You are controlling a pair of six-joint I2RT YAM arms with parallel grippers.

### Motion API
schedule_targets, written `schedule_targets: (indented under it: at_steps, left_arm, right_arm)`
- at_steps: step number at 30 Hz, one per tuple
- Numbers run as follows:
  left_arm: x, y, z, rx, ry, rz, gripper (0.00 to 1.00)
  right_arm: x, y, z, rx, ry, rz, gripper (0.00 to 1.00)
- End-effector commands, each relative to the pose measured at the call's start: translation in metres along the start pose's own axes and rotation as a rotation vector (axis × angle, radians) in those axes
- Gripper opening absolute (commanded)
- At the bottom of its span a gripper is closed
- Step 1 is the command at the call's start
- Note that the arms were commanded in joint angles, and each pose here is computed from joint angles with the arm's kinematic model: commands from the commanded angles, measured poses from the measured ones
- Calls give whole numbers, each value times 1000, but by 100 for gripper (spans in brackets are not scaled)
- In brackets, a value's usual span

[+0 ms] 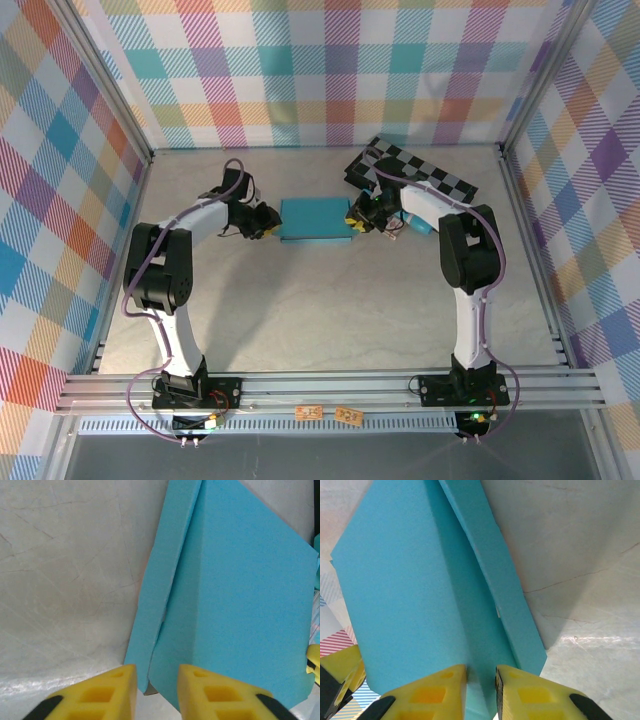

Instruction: Fold the paper box

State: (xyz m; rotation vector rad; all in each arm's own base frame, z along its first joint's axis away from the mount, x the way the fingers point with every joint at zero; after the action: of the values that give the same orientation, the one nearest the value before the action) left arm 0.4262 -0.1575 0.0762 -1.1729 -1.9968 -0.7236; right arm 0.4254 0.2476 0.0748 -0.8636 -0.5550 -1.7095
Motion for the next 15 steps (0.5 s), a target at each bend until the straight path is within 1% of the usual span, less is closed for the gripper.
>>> schedule_targets:
  at_steps: [1, 4, 9, 12, 15]
  left_arm:
    - [-12, -27, -23, -2, -91, 79, 33]
    - [0, -21, -28, -3, -100, 48, 40]
    - [35, -2, -28, 1, -88, -23, 50]
    - [49, 9, -25, 14, -90, -35, 54]
    - [51, 20, -28, 29, -138, -24, 56]
  right_arm:
    - [-15, -18, 7, 13, 28, 65, 24]
    - [-10, -15, 5, 15, 22, 55, 25]
    - [3, -8, 6, 30, 23, 36, 28]
    - [8, -4, 7, 34, 31, 33, 32]
    - [10, -1, 7, 32, 43, 37, 34]
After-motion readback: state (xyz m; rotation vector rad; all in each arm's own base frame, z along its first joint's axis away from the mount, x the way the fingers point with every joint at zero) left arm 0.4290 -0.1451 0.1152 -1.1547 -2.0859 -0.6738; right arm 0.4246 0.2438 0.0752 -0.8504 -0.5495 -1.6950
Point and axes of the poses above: each hand's point on the last joint's axis, 136 mm out from that joint toward the fingers, its own x axis back along the fingers, its own z axis along the line the jaws close on, y = z × x, the point moved 1 cm from there along x, back along the fingers, and after that the axes turned 3 degrees about x, right-handed, at the moved point
